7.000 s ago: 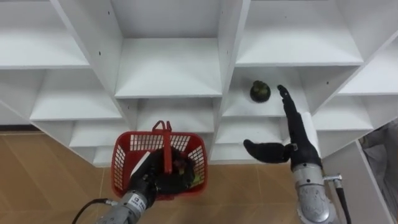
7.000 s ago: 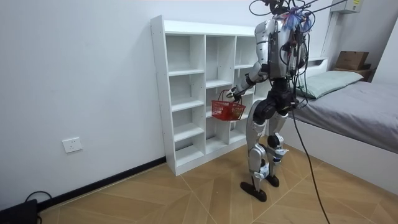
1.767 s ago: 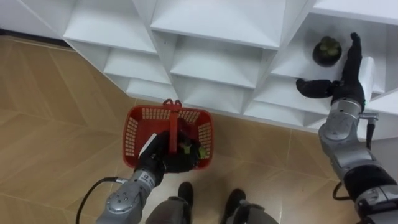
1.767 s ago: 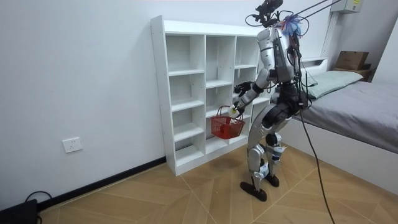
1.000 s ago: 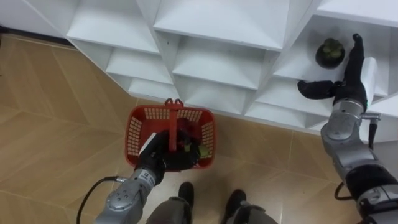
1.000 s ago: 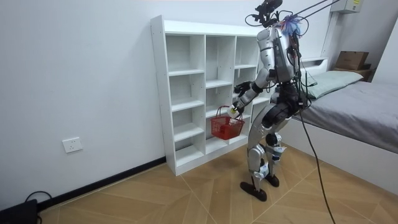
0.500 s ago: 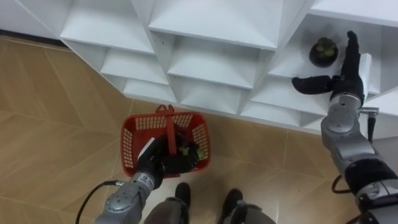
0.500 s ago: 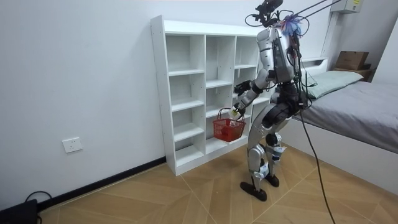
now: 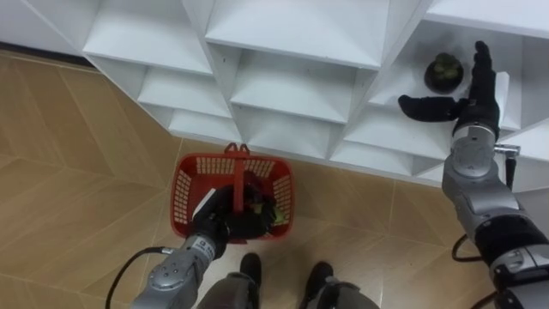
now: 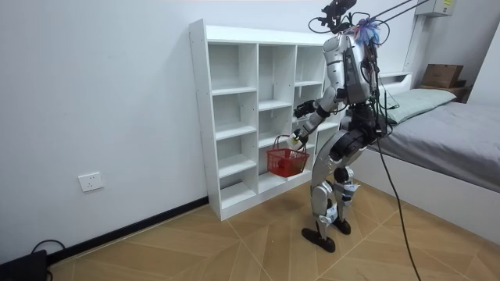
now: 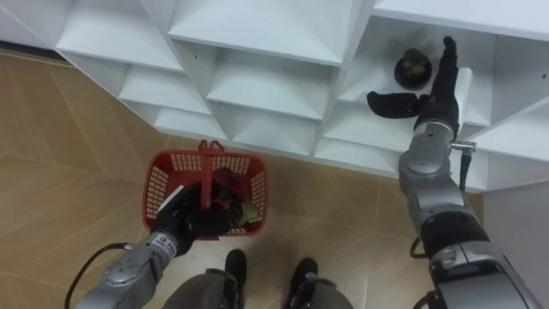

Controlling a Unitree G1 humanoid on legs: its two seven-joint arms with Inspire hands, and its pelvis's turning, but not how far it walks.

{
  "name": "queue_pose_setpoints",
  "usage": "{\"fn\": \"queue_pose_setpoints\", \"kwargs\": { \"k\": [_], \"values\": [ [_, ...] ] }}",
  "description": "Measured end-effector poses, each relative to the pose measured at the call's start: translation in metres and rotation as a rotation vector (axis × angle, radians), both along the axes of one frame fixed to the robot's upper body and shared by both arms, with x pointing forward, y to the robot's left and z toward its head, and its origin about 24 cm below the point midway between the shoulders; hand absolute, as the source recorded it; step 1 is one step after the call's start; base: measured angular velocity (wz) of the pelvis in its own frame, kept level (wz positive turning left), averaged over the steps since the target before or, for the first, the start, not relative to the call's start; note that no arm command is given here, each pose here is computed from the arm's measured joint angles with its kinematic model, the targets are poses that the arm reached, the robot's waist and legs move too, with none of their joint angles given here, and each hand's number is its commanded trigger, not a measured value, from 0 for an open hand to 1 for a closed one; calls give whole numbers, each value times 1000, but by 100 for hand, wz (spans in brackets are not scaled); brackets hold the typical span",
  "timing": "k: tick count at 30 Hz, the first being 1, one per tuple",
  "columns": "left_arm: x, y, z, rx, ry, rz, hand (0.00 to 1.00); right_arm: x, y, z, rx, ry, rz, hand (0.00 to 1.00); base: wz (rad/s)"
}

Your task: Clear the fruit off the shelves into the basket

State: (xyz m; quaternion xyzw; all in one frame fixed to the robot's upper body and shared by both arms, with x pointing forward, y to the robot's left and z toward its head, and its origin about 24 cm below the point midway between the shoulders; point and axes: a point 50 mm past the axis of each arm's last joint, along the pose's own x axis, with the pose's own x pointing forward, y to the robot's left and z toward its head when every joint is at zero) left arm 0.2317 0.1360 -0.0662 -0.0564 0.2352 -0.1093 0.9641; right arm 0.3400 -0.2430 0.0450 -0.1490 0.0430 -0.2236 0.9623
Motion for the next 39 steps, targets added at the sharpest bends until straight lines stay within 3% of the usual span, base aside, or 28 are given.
{"fn": "queue_pose_setpoints", "kwargs": {
  "k": [17, 18, 19, 20, 28, 39],
  "values": [
    [0, 0, -1, 11, 3, 10, 100, 1, 3, -1, -24, 12, 30, 3, 0],
    [-1, -1, -1, 11, 6, 4, 100, 0, 4, -2, -34, 17, 36, 67, 0],
    [-1, -2, -1, 10, 7, -3, 100, 0, 5, -3, -41, 20, 43, 67, 0],
    [-1, -3, -1, 9, 7, -7, 100, 0, 6, -3, -48, 22, 47, 100, 0],
    [-2, -5, -2, 4, 10, -23, 100, 0, 7, 1, -184, 12, 58, 100, 0],
    [-2, -7, -2, -10, 8, -51, 100, 1, 9, 1, -187, 6, 54, 100, 2]
  ]
}}
